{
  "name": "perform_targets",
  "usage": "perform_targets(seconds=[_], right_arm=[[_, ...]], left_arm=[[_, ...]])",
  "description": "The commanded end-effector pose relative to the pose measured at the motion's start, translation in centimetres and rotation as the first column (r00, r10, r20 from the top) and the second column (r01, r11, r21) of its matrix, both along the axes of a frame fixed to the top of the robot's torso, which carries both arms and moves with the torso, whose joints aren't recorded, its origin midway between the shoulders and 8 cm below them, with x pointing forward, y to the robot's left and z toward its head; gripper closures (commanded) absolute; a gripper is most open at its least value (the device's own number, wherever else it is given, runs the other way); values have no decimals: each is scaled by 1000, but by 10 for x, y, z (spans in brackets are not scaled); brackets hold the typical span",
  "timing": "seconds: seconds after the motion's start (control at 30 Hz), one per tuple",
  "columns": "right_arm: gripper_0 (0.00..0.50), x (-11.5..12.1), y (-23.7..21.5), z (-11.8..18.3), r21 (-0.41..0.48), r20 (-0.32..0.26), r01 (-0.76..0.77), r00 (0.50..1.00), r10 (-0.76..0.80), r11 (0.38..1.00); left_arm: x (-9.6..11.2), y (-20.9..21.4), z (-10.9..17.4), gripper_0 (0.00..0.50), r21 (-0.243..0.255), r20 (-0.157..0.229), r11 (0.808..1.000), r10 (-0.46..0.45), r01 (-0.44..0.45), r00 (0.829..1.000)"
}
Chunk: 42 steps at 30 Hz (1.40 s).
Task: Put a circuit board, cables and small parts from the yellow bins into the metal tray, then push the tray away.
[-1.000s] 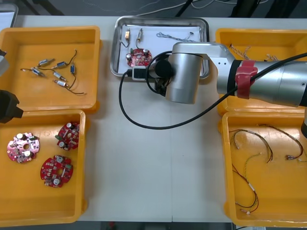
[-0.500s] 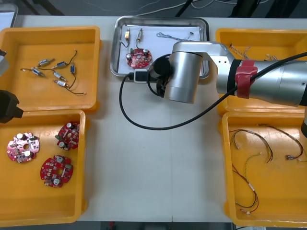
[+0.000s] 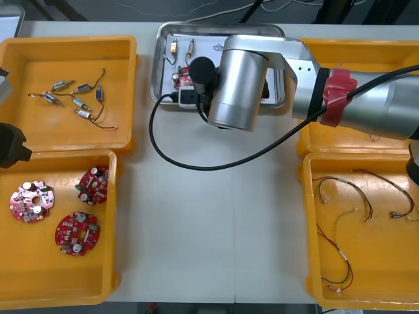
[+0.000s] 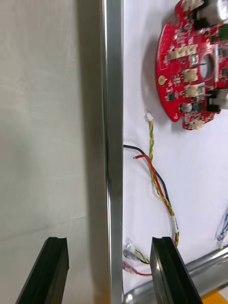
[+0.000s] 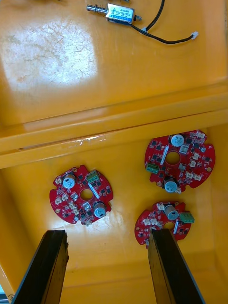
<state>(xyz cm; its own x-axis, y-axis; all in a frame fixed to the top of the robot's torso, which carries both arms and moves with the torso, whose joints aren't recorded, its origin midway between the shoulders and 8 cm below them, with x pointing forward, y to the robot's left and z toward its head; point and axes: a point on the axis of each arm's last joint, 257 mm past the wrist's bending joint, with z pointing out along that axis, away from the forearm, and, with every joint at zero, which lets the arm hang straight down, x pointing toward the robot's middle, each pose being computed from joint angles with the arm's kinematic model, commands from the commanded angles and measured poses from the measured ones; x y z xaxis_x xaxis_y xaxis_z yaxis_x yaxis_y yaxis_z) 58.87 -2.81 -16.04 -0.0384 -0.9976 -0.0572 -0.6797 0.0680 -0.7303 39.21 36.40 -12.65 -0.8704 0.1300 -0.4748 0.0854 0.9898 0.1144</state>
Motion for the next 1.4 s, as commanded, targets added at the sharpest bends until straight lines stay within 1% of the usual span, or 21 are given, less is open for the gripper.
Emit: perform_targets(seconds=[0.03, 0.2, 0.27, 0.3, 0.4, 0.43, 0.5, 0.53, 0.6, 0.63, 0.7, 0.73, 0.8, 0.83, 0.9, 0.93, 1.0, 1.07, 1.23, 1.33, 1.4], right_arm=[[0, -9, 13, 54, 69, 24, -12, 1000, 10, 998], [0, -26, -14, 65, 145, -47, 102, 994, -97, 984], [0, -36, -29, 72, 201, -89, 171, 984, -156, 965], [0, -39, -33, 73, 210, -98, 188, 980, -171, 959], [0, -53, -54, 87, 274, -148, 286, 956, -254, 918], [0, -56, -58, 90, 285, -159, 302, 951, -266, 909], [0, -64, -75, 98, 320, -208, 373, 925, -319, 871], [0, -65, -79, 100, 327, -220, 390, 917, -332, 861], [0, -73, -97, 103, 350, -279, 468, 879, -386, 812], [0, -75, -101, 104, 357, -293, 486, 869, -399, 798], [0, -80, -120, 107, 374, -334, 557, 827, -452, 742], [0, -82, -125, 107, 375, -341, 574, 815, -467, 727], [0, -88, -144, 110, 391, -366, 636, 770, -522, 665], [0, -89, -149, 110, 392, -369, 649, 760, -535, 652], [0, -95, -169, 109, 405, -389, 702, 712, -585, 585], [0, -97, -173, 108, 406, -395, 716, 698, -597, 568], [0, -103, -192, 108, 423, -413, 756, 651, -637, 499], [0, -108, -205, 106, 433, -430, 784, 613, -663, 445], [0, -118, -233, 101, 462, -480, 828, 535, -696, 318], [0, -124, -250, 101, 479, -531, 851, 476, -701, 216], [0, -126, -256, 99, 477, -549, 859, 456, -700, 185]], left_arm=[[-4, 18, 13, 0, 67, 19, 998, 0, -1, 1000], [-4, 18, 13, 0, 67, 19, 998, 0, -1, 1000], [-4, 18, 13, 0, 67, 19, 998, 0, -1, 1000], [-4, 18, 13, 0, 67, 19, 998, 0, -1, 1000], [-4, 18, 13, 0, 67, 19, 998, 0, -1, 1000], [-4, 18, 13, 0, 67, 19, 998, 0, -1, 1000], [-4, 18, 13, 0, 67, 19, 998, 0, -1, 1000], [-4, 18, 13, 0, 67, 19, 998, 0, -1, 1000], [-4, 18, 13, 0, 67, 19, 998, 0, -1, 1000], [-4, 18, 13, 0, 67, 19, 998, 0, -1, 1000], [-4, 18, 13, 0, 67, 19, 998, 0, -1, 1000], [-4, 18, 13, 0, 67, 19, 998, 0, -1, 1000], [-4, 18, 13, 0, 67, 19, 998, 0, -1, 1000], [-4, 18, 13, 0, 67, 19, 998, 0, -1, 1000], [-4, 18, 13, 0, 67, 19, 998, 0, -1, 1000], [-4, 18, 13, 0, 67, 19, 998, 0, -1, 1000], [-4, 18, 13, 0, 67, 19, 998, 0, -1, 1000], [-4, 18, 13, 0, 67, 19, 998, 0, -1, 1000], [-4, 18, 13, 0, 67, 19, 998, 0, -1, 1000], [-4, 18, 13, 0, 67, 19, 998, 0, -1, 1000], [-4, 18, 13, 0, 67, 19, 998, 0, -1, 1000]])
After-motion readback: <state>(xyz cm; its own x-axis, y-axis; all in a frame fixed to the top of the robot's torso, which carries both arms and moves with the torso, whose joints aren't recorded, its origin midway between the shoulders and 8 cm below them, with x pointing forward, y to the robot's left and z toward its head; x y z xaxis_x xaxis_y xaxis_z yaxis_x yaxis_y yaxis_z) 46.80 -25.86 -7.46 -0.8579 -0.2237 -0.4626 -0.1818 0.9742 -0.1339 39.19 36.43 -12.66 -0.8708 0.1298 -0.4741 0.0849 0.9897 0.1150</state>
